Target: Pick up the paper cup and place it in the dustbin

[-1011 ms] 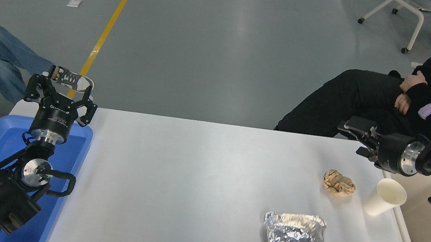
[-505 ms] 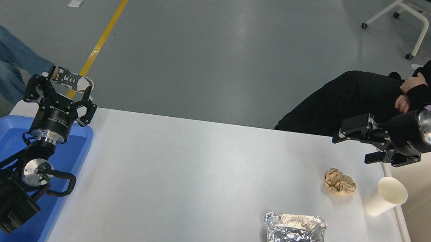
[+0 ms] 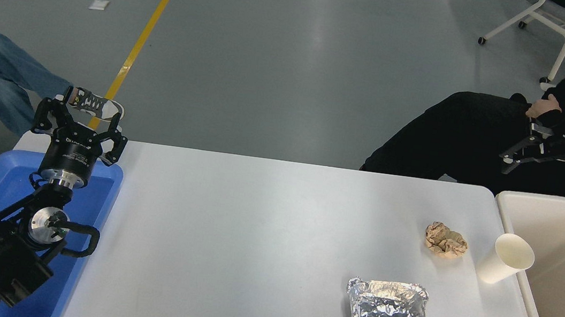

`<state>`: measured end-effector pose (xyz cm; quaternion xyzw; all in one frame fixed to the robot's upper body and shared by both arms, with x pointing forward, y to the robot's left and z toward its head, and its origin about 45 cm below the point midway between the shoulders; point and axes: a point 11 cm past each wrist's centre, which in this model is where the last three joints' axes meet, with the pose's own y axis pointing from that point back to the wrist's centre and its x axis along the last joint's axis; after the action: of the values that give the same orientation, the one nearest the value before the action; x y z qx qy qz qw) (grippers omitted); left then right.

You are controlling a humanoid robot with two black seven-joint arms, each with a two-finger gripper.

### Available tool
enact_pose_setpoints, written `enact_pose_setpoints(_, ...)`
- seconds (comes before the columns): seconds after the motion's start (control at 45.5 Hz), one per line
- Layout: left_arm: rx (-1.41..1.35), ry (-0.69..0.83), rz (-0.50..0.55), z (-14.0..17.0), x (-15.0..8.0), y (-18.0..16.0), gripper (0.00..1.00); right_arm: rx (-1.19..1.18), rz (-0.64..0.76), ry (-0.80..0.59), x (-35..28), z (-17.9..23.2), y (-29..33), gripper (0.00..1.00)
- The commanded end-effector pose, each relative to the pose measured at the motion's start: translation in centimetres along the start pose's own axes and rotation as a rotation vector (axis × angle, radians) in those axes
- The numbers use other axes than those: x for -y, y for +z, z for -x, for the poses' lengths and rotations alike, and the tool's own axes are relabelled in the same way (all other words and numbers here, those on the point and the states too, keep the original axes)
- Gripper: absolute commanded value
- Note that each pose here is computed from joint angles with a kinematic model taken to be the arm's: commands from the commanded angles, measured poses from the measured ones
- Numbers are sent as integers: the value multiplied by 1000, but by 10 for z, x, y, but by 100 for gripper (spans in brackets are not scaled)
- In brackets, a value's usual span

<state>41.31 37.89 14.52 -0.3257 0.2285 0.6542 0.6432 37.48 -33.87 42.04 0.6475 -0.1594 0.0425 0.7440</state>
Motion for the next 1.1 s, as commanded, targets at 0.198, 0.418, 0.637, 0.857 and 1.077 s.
enact_pose_setpoints(0.198, -1, 0, 1, 0, 0, 0, 99, 20, -2, 46, -20, -7, 4, 100)
enact_pose_setpoints(0.418, 0, 0, 0, 0, 0, 0, 99, 41, 11, 32, -15, -4, 14, 100)
enact_pose_setpoints(0.637, -1, 0, 1, 0, 0, 0, 99, 127, -40, 13, -8, 0, 22, 100)
enact_pose_setpoints(0.857, 0, 0, 1, 0, 0, 0, 99, 219, -25, -27, 6, 9, 41, 100)
enact_pose_setpoints(1.077, 0, 0, 0, 0, 0, 0, 99, 237, 41, -122, 57, 21, 59, 100)
